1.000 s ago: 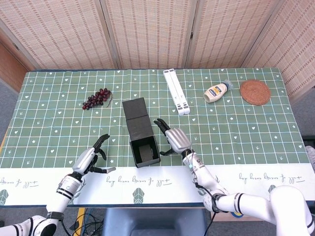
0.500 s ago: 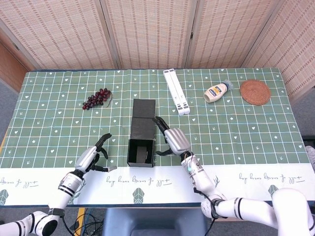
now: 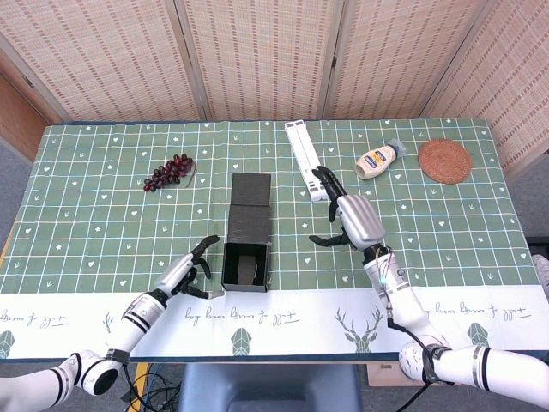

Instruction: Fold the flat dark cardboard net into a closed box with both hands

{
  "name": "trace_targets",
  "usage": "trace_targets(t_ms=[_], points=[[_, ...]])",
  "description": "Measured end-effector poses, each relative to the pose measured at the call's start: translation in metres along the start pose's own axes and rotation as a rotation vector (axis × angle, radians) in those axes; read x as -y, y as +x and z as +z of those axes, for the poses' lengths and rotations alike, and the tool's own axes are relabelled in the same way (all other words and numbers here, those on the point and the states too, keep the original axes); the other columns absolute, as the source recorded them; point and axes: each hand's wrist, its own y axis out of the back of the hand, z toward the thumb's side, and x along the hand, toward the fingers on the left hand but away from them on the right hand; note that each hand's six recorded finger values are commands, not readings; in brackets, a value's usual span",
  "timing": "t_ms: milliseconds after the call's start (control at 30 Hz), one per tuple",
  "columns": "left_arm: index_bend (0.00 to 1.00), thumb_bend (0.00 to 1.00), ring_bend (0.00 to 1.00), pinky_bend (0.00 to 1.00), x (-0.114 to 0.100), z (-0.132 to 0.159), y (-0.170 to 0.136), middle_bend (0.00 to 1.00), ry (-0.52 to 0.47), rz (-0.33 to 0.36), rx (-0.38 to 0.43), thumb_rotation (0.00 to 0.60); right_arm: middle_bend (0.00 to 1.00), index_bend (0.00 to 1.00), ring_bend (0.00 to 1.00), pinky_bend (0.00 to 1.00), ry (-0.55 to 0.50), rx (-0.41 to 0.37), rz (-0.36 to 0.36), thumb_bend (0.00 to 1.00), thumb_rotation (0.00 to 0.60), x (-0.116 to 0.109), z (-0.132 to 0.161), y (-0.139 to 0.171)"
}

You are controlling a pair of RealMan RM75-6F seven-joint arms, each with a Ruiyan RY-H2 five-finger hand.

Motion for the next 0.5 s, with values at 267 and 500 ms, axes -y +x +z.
trace_targets(t_ms=[267, 500], points=[[0.00, 0.11, 0.50, 0.88, 0.005, -0.005, 0.012, 0.00, -0.037, -0.008, -0.002, 0.600, 0.02, 0.00, 0.62, 1.00, -0.007, 0.009, 0.016, 0.01, 0.600, 0.003, -0.006, 0.004], [0.00, 0.11, 0.51, 0.88, 0.011, -0.005, 0.020, 0.00, -0.092, -0.023, 0.010, 0.600, 0.02, 0.00, 0.62, 1.00, -0.007, 0.017, 0.021, 0.01, 0.600, 0.005, -0.011, 0.007]])
